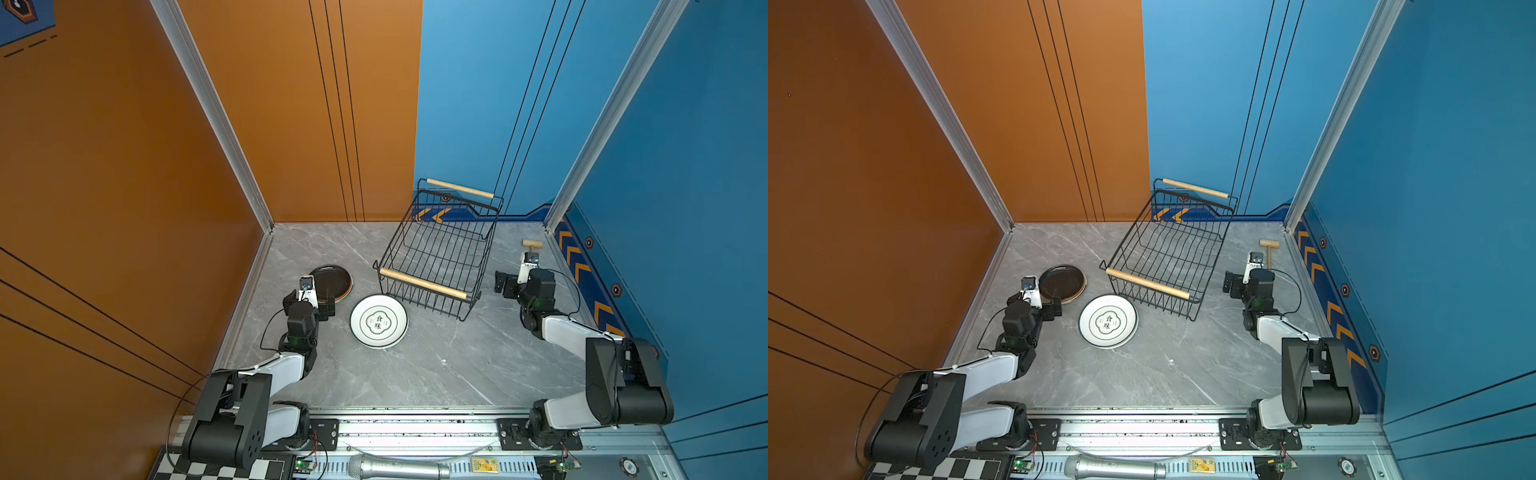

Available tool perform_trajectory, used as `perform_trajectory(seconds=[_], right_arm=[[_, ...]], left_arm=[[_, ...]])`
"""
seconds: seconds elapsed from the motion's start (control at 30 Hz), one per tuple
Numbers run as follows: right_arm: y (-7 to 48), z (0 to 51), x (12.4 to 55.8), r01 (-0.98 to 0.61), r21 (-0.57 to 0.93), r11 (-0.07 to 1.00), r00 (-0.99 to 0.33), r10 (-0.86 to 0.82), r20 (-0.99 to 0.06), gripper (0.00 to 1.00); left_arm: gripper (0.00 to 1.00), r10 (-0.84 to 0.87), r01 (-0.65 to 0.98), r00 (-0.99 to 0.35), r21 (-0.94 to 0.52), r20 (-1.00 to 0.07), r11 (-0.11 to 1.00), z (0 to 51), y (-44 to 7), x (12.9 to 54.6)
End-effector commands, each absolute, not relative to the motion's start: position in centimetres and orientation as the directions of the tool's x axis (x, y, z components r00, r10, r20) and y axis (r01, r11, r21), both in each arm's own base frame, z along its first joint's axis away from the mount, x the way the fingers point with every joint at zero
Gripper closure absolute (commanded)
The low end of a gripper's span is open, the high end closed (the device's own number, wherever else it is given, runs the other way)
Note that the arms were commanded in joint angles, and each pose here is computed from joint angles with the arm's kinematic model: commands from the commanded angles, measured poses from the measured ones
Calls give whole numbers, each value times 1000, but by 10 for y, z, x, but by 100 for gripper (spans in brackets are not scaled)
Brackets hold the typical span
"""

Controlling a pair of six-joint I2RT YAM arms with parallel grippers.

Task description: Unload the plates from the dish rack

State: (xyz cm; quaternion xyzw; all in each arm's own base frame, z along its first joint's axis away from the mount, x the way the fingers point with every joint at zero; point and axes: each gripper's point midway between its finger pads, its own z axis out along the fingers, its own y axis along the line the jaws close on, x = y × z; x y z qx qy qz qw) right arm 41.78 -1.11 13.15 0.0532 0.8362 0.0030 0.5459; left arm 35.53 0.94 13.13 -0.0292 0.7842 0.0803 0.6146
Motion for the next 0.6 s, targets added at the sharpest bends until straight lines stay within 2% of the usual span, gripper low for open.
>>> perform_trajectory(seconds=[0.0,0.13,0.27,0.37,0.5,0.57], right_arm=[[-18,155,416,110,37,993,-302,69,-951,0],[-24,158,409,130,53,990,-262,85,-961,0],[-24,154,399,139,66,988,-279,103,-955,0],[-32,157,388,184,79,980,-227,120,-967,0],[-33,145,376,190,58,980,-265,108,-958,0],[-36,138,369,208,68,976,-237,118,-964,0]], left_arm=[[2,49,-139,-174,74,-983,987,141,10,354],[2,48,-154,-150,72,-987,985,130,12,356],[2,64,-130,-176,88,-982,988,120,7,362],[2,73,-132,-186,99,-980,986,116,6,365],[2,70,-142,-188,97,-980,985,113,7,366],[2,78,-129,-194,105,-978,986,111,5,368]])
